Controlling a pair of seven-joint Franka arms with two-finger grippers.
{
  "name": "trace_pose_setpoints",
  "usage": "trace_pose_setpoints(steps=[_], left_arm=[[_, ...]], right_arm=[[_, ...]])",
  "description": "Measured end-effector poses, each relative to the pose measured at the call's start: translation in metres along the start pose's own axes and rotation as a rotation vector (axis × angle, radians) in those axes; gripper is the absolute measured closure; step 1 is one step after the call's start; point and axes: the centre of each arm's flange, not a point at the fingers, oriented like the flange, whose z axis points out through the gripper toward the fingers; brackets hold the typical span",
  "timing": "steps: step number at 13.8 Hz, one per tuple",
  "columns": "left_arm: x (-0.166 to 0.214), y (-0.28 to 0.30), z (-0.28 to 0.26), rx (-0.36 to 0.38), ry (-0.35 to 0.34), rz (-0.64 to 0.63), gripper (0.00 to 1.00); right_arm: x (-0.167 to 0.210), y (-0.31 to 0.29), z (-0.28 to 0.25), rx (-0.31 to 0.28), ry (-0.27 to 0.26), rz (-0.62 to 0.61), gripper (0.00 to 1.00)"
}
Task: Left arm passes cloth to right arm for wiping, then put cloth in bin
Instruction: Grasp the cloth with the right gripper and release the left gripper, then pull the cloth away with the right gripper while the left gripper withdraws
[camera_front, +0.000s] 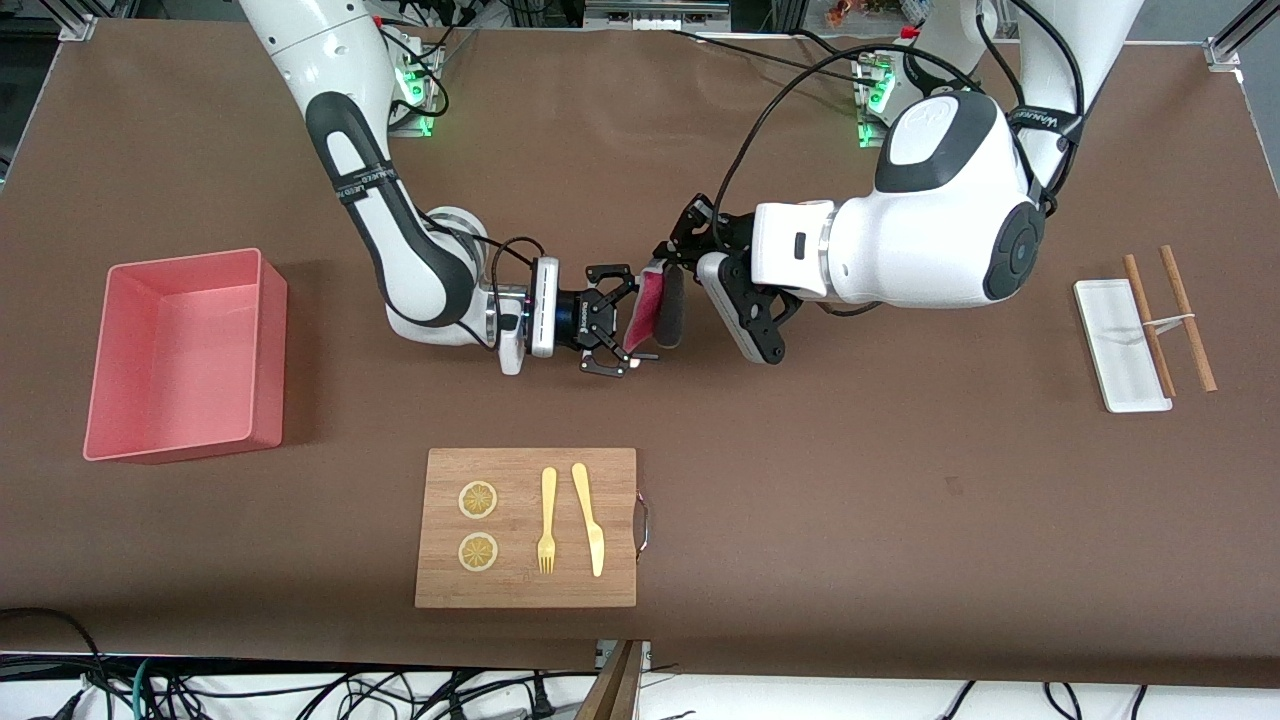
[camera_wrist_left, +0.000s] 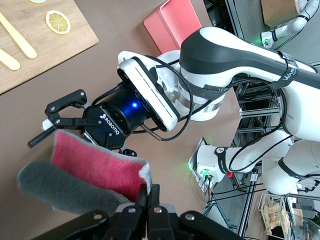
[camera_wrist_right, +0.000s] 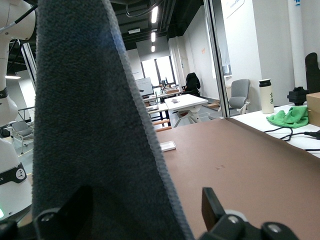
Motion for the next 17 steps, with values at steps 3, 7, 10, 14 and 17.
trace_pose_setpoints(steps=[3,7,10,14,17], left_arm=[[0.000,0.000,0.000,0.000,0.000,0.000,0.98],[0.000,0.000,0.000,0.000,0.001,0.000,0.98],[0.000,0.000,0.000,0.001,0.001,0.000,0.98],[0.000,0.000,-0.001,0.001,0.003,-0.002,0.98],[0.000,0.004,-0.005,0.006,0.011,0.005,0.73]], right_arm=[[0.001,-0.002,0.003,0.003,0.003,-0.014,0.25],[0.008,-0.001,0.001,-0.008,0.007,-0.057,0.70],[0.009,0.002,-0.003,-0.017,0.000,-0.049,0.99],[0.026,0.020,-0.029,-0.016,-0.048,-0.019,0.99],[0.052,0.033,-0.052,-0.023,-0.076,0.017,0.99]])
